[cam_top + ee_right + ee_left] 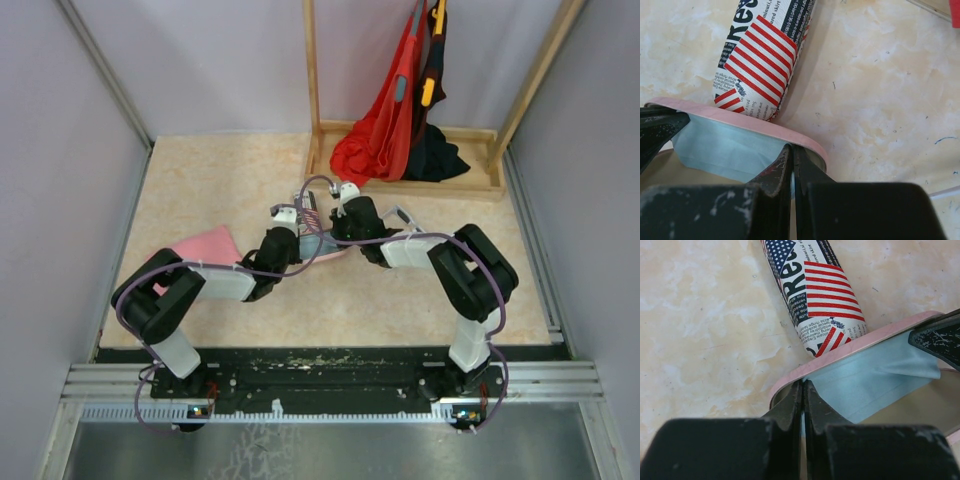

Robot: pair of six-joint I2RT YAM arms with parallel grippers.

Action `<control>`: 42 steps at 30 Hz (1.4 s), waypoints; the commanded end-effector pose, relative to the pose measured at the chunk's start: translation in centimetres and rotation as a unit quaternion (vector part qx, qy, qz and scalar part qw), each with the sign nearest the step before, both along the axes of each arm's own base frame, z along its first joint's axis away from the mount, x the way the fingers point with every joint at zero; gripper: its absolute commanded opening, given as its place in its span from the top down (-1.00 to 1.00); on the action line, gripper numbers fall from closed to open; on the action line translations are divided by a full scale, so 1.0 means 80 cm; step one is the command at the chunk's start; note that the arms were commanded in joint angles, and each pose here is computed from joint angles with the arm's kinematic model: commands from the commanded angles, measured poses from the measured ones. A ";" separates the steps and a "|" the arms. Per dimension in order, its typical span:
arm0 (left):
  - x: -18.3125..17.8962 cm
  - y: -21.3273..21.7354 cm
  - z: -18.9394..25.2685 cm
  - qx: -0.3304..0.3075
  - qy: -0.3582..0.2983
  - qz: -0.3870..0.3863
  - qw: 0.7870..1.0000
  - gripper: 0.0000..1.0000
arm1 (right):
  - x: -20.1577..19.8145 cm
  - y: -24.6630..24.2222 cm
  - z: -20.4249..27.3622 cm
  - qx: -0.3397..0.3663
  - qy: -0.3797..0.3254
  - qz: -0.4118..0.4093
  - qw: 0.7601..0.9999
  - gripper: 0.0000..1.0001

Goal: Organize the sunglasses
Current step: Place the glasses cleaning cloth in the sunglasses case.

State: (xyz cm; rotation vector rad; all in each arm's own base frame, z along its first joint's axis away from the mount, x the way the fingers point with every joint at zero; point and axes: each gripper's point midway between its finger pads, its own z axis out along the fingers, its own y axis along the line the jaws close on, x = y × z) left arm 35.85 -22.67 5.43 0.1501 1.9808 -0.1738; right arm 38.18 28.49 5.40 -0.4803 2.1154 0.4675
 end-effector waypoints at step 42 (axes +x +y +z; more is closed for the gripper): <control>-0.011 0.000 0.045 -0.055 -0.008 -0.003 0.998 -0.12 | -0.003 -0.029 0.085 0.046 -0.063 -0.052 0.996 0.14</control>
